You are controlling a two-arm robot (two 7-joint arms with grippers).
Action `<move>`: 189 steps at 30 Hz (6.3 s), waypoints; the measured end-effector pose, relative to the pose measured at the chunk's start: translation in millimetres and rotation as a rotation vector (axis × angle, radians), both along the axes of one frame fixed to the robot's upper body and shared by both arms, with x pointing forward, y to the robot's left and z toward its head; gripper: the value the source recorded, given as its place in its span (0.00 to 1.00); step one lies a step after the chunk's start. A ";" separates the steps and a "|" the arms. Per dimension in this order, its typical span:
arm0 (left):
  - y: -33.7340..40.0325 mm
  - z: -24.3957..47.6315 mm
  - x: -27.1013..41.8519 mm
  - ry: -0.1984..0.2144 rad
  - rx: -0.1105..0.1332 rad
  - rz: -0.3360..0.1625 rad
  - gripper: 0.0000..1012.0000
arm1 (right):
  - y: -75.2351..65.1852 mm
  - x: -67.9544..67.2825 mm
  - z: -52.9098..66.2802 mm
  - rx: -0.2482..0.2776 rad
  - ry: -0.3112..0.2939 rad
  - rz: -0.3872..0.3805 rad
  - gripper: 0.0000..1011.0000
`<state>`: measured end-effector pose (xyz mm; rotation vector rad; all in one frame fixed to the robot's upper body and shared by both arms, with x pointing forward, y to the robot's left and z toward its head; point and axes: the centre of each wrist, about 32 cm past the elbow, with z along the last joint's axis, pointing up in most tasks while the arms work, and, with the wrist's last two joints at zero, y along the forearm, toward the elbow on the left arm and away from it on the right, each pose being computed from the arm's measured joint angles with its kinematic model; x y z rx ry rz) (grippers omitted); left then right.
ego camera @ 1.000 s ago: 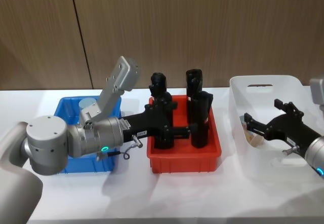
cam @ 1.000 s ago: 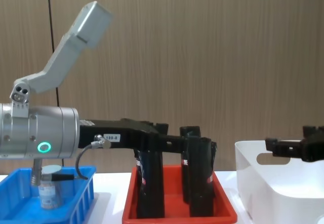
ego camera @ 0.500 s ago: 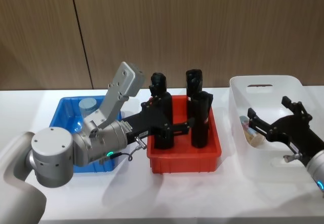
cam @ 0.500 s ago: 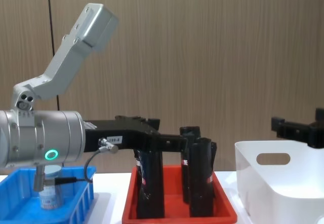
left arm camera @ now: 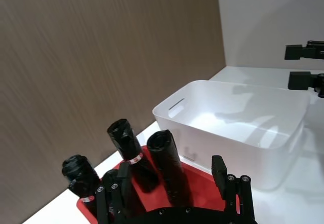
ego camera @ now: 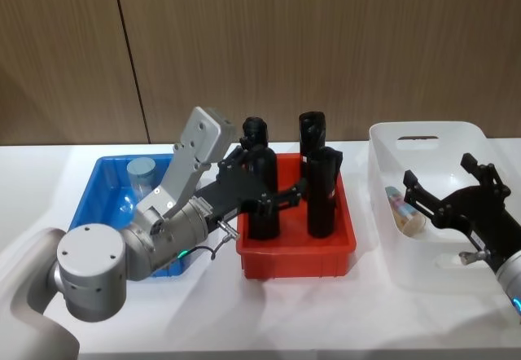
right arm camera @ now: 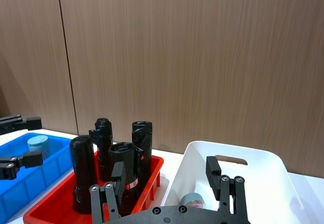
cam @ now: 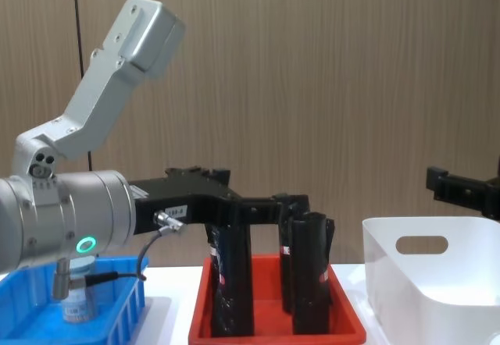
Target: Pick the cotton swabs from the blue box and place them into the white box.
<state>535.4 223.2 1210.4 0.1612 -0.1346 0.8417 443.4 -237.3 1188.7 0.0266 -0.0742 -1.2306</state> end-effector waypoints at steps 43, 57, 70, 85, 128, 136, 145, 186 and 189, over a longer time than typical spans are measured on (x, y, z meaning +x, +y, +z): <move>-25.1 -6.0 -43.6 -0.182 -0.045 0.265 0.99 | 0.1 -0.1 0.0 -0.001 0.000 0.001 0.99; -24.9 -5.7 -43.4 -0.182 -0.045 0.266 0.99 | -1.1 0.6 0.1 -0.005 -0.001 0.016 0.99; -24.8 -6.0 -43.4 -0.180 -0.045 0.266 0.99 | -5.1 9.2 5.2 -0.036 0.030 0.101 0.99; -24.9 -6.0 -43.4 -0.180 -0.045 0.266 0.99 | -6.5 37.6 14.0 -0.081 0.103 0.206 0.99; -24.9 -6.0 -43.4 -0.180 -0.045 0.266 0.99 | 7.9 129.0 22.0 -0.267 0.281 0.350 0.99; -24.8 -6.0 -43.4 -0.181 -0.045 0.266 0.99 | 17.4 140.3 23.0 -0.295 0.296 0.365 0.99; -24.9 -6.0 -43.4 -0.181 -0.045 0.266 0.99 | 27.2 150.6 23.7 -0.314 0.314 0.374 0.99; -24.8 -6.0 -43.4 -0.181 -0.045 0.266 0.99 | 38.7 179.1 20.2 -0.330 0.335 0.342 0.99; -24.9 -6.0 -43.4 -0.180 -0.045 0.266 0.99 | 39.4 181.0 18.9 -0.331 0.339 0.345 0.99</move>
